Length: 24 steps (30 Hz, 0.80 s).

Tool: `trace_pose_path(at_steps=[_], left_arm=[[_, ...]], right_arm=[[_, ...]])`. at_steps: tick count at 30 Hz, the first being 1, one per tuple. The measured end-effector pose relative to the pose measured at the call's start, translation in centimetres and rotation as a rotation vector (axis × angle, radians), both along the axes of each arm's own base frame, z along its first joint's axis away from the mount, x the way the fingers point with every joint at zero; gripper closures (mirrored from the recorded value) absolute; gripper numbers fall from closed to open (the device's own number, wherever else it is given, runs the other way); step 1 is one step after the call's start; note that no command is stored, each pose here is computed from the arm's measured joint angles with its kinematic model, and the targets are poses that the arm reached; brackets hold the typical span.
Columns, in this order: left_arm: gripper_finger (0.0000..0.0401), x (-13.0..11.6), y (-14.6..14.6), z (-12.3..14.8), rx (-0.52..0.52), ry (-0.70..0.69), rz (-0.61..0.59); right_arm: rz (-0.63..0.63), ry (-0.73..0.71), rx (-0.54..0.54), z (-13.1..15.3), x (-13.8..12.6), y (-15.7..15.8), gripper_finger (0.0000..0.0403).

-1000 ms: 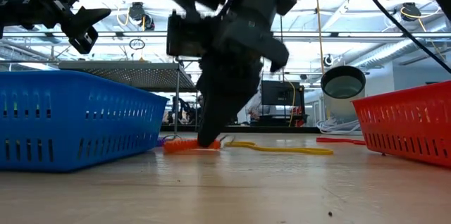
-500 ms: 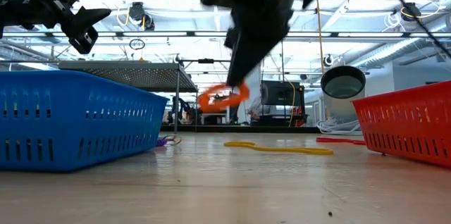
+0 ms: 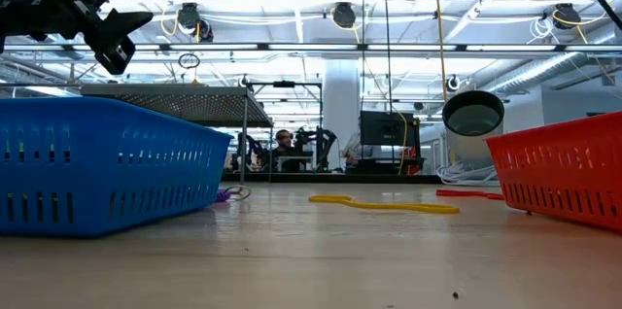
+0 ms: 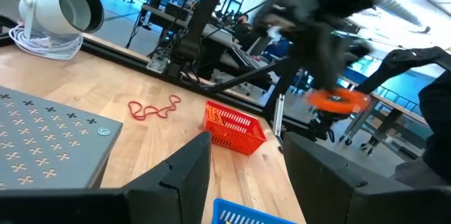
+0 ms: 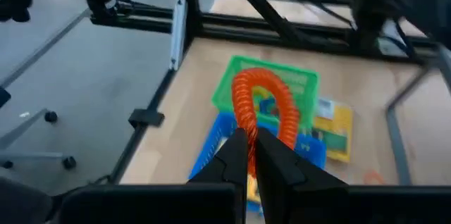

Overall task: Pick & Place Office Desk Supplies
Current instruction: Put the orange spring rubberband into the green bin

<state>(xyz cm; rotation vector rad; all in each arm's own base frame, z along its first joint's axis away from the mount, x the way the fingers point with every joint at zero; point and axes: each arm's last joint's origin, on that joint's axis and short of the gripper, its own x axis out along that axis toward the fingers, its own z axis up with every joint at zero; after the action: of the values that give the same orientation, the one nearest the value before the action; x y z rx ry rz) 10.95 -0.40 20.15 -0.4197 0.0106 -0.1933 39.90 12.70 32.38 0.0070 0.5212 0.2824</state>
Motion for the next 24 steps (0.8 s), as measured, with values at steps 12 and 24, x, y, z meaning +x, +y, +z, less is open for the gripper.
trace_pose_path(at_steps=[12,24], left_arm=[[0.0215,0.0,0.0,0.0,0.000,0.000,0.000],[0.0215,0.0,0.0,0.0,0.000,0.000,0.000]], right_arm=[[0.149,-0.075,-0.008,-1.5,8.5,3.8,0.0397],[0.083,-0.123,0.034,-5.2,12.8,2.8,0.0397]])
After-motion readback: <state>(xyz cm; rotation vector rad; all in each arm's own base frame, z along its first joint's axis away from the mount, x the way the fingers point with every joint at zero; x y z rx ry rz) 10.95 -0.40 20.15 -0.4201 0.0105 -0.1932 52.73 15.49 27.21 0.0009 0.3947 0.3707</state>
